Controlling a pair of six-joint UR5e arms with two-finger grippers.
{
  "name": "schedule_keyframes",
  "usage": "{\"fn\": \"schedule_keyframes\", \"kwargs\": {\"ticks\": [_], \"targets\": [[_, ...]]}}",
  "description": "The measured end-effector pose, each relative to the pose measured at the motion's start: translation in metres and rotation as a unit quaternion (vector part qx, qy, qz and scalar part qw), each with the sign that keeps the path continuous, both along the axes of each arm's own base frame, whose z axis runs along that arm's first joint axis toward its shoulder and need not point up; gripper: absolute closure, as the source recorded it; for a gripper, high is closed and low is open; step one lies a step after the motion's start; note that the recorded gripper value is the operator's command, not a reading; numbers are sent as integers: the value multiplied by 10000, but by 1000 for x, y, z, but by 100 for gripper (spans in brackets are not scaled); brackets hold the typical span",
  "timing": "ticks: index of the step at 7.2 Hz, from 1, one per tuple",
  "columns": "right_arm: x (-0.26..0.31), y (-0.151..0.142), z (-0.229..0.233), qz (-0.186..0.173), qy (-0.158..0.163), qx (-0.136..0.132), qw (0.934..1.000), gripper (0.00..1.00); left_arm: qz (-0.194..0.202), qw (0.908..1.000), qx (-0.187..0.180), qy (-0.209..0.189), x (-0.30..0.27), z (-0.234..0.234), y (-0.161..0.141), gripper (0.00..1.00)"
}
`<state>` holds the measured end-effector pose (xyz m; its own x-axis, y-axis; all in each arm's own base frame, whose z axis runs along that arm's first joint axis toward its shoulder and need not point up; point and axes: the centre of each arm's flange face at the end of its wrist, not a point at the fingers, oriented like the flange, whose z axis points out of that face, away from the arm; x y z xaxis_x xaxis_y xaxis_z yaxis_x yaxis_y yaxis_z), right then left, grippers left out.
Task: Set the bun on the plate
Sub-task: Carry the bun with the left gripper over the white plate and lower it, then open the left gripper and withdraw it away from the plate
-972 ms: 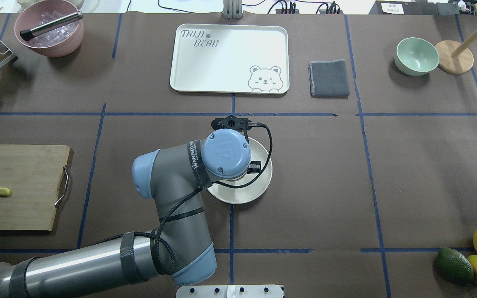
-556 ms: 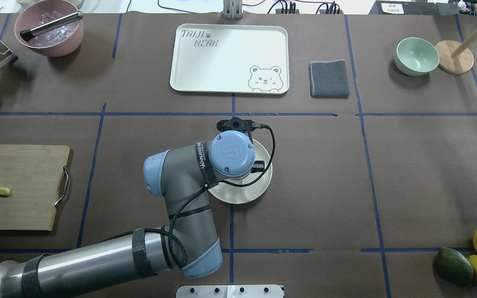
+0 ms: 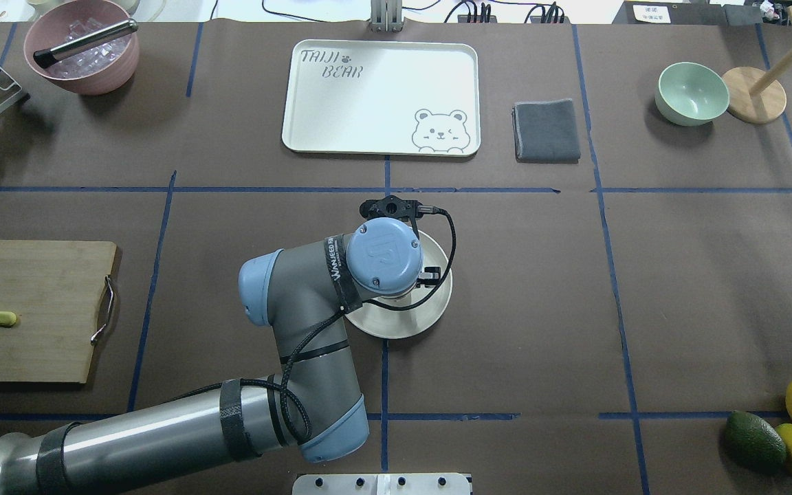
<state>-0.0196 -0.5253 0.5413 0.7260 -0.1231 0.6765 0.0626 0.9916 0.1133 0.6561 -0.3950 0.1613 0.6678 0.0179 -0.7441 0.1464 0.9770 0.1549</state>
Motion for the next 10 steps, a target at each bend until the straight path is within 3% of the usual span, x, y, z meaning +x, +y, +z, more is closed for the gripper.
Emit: {"fn": "schedule_keyframes", "kwargs": {"ticks": [3,5,10], "targets": [[1,0,0,5,-1,6,10000,0,-41,10000,40,74,-22,-16,-8,0],[6,1,2,23,-20,2,10000,0,96,9998,0,-165,-90,-33,-27,0],[72,24,74,-218,-434,80,9988,0,1076,9906,207,-821,-344,119,-95,0]]}}
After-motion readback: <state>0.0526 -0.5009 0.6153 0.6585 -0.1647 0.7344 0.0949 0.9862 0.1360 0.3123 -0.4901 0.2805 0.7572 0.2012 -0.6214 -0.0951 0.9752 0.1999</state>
